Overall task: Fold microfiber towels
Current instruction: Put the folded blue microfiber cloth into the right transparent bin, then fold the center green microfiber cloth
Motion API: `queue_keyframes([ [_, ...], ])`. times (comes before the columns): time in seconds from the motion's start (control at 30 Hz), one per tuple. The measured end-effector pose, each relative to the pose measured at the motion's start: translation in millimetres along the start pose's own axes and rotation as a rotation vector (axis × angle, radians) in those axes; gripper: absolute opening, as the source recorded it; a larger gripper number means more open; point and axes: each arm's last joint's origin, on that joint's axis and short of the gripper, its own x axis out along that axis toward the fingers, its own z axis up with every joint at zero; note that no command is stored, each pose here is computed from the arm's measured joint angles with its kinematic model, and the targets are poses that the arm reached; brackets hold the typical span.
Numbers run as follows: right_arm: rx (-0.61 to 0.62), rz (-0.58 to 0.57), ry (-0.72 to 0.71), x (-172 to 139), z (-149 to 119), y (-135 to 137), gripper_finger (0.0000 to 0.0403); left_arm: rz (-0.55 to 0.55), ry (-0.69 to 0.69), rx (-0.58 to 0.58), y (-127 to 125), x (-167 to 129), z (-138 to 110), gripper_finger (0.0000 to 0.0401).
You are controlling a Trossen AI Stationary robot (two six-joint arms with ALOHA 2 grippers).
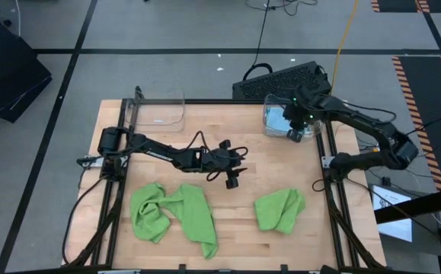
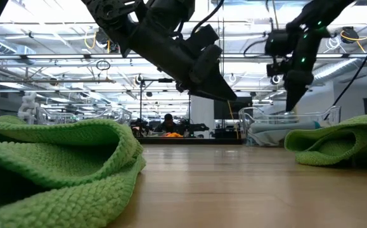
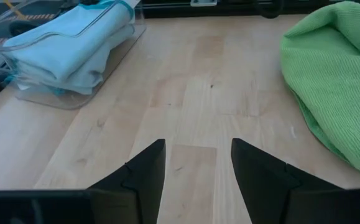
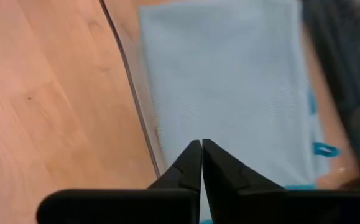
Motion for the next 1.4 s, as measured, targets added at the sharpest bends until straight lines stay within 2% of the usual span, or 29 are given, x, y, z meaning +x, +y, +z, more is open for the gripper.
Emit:
queue_keyframes([
  [0.13, 0.008, 0.015, 0.06, 22.3, 5.9, -3.9, 0.0012, 0.0, 0.0, 0.0, 0.0, 0.0, 0.0, 0.0184],
  [0.33, 0.03, 0.014, 0.12, 51.7, 10.2, -13.7, 0.0001, -0.001, -0.001, 0.0, -0.2, 0.0, 0.1, 0.0184],
  [0.53, 0.042, 0.02, 0.142, 57.2, 8.4, -16.8, 0.0001, -0.002, 0.0, 0.0, -0.7, -0.1, 0.0, 0.0184],
  [0.77, 0.104, -0.025, 0.029, 15.9, 6.6, -8.1, 0.0002, -0.004, 0.018, -0.001, -1.2, -0.2, -1.8, 0.0184],
  [1.0, 0.129, -0.01, -0.201, -43.3, 0.3, 32.8, 0.0001, -0.036, 0.048, 0.012, -16.5, -3.6, -5.1, 0.0184],
  [1.2, 0.084, 0.107, -0.378, -75.1, -5.1, 75.4, 0.0001, -0.08, 0.104, 0.021, -54.1, -14.7, -13.0, 0.0184],
  [1.4, -0.045, 0.197, -0.476, -87.7, -5.0, 118.5, 0.0001, -0.042, 0.186, 0.046, -109.1, -40.2, -29.7, 0.0184],
])
